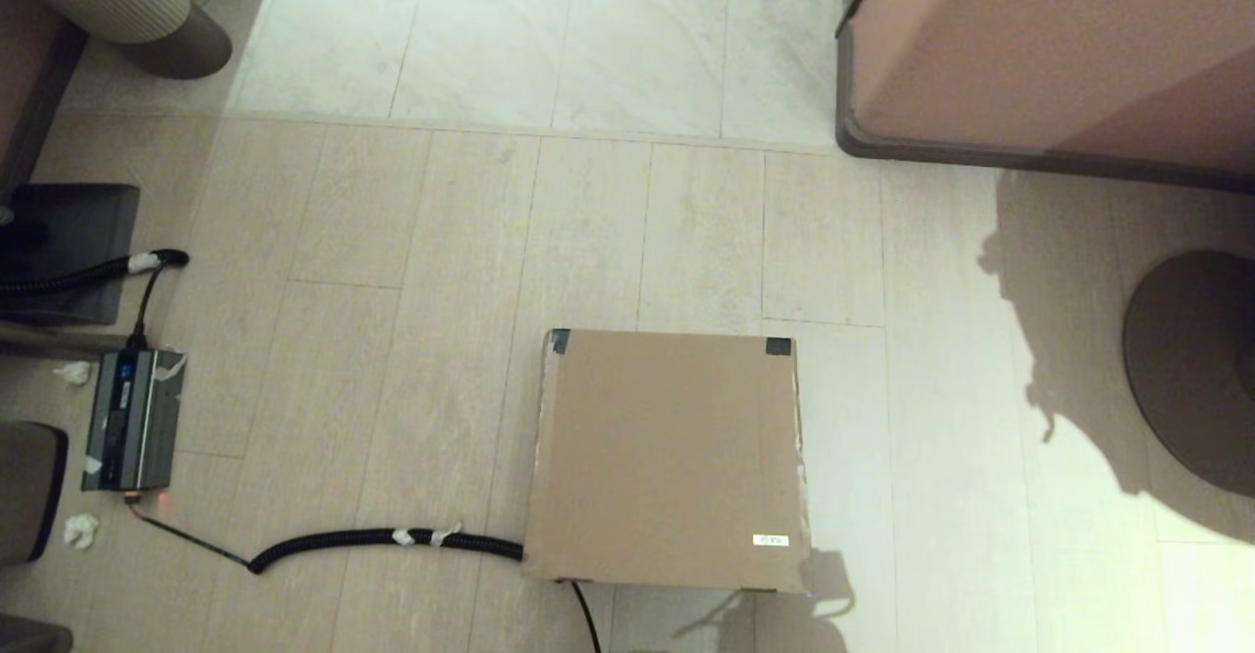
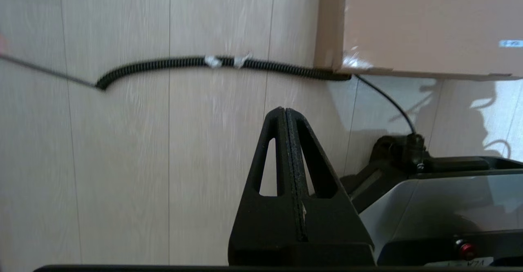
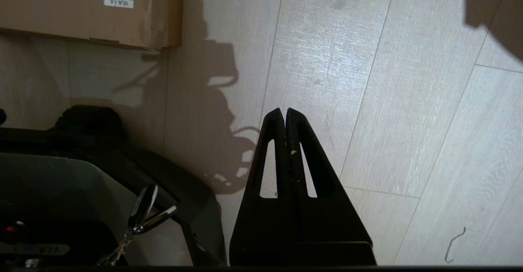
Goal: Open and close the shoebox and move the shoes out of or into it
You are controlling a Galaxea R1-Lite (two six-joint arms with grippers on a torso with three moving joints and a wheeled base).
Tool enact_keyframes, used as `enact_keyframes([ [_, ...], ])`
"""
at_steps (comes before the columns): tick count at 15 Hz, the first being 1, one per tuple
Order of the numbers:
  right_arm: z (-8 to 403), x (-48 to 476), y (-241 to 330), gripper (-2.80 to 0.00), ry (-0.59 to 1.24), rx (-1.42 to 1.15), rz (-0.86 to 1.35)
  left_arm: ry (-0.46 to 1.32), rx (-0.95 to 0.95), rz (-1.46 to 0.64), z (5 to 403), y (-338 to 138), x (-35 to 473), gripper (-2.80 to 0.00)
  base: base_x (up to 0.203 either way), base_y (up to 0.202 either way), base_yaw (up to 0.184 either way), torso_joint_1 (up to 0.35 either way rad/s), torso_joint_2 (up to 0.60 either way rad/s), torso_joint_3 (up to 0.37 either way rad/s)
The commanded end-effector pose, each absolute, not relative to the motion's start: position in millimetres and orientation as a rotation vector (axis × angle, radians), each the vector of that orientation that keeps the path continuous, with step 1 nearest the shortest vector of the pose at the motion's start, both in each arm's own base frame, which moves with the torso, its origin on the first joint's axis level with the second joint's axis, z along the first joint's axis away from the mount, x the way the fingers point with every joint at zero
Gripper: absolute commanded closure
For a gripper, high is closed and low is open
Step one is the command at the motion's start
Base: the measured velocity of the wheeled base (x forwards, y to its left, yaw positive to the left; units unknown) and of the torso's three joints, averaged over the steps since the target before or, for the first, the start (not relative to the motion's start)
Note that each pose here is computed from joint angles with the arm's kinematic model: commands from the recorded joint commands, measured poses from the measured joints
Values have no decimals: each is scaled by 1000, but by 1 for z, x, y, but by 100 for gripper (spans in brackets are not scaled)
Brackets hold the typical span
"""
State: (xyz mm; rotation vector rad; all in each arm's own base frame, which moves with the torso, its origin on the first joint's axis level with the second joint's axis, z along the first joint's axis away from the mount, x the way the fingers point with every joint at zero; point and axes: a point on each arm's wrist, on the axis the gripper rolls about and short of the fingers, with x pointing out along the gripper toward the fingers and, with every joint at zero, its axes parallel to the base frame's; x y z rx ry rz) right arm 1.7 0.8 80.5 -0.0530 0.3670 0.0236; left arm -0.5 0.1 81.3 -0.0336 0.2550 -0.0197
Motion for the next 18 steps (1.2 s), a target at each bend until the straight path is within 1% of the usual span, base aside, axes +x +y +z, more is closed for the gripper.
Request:
enact_keyframes([
  [1,80,-2,1,0,329,-54,45,200,-33,-39,78,0,-6,0,0,0,0,0,0,0],
  [4,77,-21,1,0,78,-51,37,-10,-27,-12,76,0,-21,0,0,0,0,0,0,0],
  [6,76,-24,0,0,1,7,2,-36,-65,9,76,0,-22,0,0,0,0,0,0,0],
  [9,76,-23,0,0,-1,67,-18,-37,-75,9,76,0,-22,0,0,0,0,0,0,0],
  [18,76,-23,0,0,-1,68,-20,-37,-75,9,76,0,-22,0,0,0,0,0,0,0],
])
